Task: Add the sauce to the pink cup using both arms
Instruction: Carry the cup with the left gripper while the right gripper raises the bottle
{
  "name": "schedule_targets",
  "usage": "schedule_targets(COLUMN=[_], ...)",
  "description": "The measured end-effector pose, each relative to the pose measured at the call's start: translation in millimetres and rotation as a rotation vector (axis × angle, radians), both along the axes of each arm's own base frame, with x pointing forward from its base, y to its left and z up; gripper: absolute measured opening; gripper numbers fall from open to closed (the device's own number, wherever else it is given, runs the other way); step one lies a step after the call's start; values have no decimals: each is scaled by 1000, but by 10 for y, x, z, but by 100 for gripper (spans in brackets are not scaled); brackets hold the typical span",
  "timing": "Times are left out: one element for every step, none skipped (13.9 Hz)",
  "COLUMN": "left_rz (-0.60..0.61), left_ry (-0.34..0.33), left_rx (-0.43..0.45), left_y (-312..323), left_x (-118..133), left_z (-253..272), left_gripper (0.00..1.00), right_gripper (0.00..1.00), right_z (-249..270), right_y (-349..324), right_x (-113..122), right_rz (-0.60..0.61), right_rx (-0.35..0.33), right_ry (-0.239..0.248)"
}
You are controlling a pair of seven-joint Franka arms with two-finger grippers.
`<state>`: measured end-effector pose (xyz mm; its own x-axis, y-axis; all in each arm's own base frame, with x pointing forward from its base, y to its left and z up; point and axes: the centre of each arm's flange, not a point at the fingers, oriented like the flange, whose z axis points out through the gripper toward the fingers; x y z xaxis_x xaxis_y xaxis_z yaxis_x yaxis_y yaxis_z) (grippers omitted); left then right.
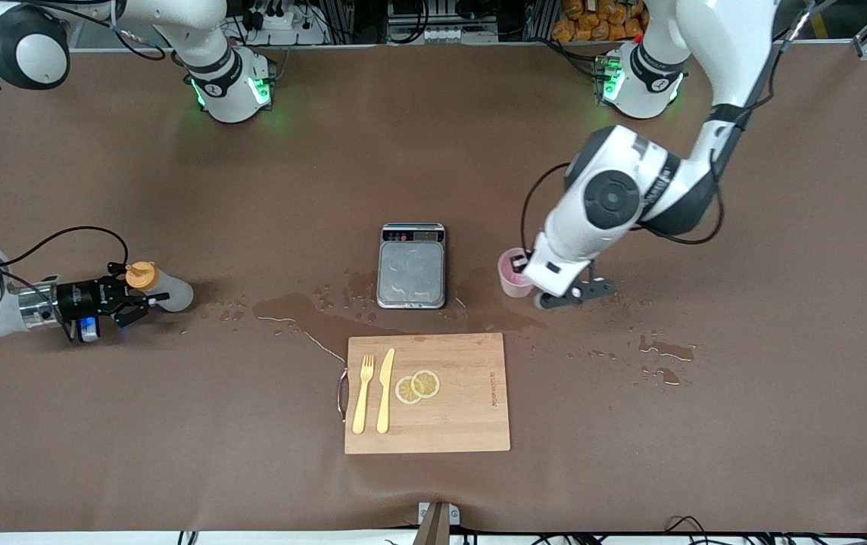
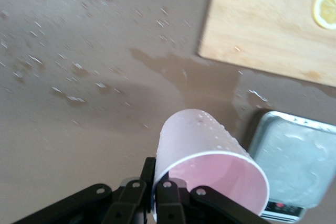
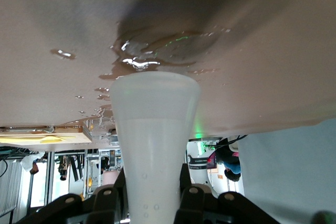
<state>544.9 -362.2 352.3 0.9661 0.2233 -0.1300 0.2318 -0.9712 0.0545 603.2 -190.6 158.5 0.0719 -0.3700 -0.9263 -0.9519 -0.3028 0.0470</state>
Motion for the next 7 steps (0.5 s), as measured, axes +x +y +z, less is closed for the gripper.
schedule_targets(left_rz=[6,12,21,33,42,47,51], left_ry=[5,12,19,29,39,53,65], left_rx=[0,-1,0,-2,-7,-18,-29], left_y=[-180,-356,-498,-617,-713,-797,-881], left_x=[-74,-143,-200,-247,-285,-322,-349], left_z=[-28,-68,-113,-160,-195,-223,-242], left_gripper=[4,4,4,4,4,4,4], right_gripper=[41,40,40,40,40,40,40], right_z=[49,103,158,206,244,284,351], right_y=[39,78,117,166,211,246,261], right_x=[52,104,151,189,215,237,278], right_rz=[5,11,18,31,46,61,76], right_rx=[-12,-27,-45,-66,-86,-105,-132], right_ry=[2,5,9,18,23,22,16])
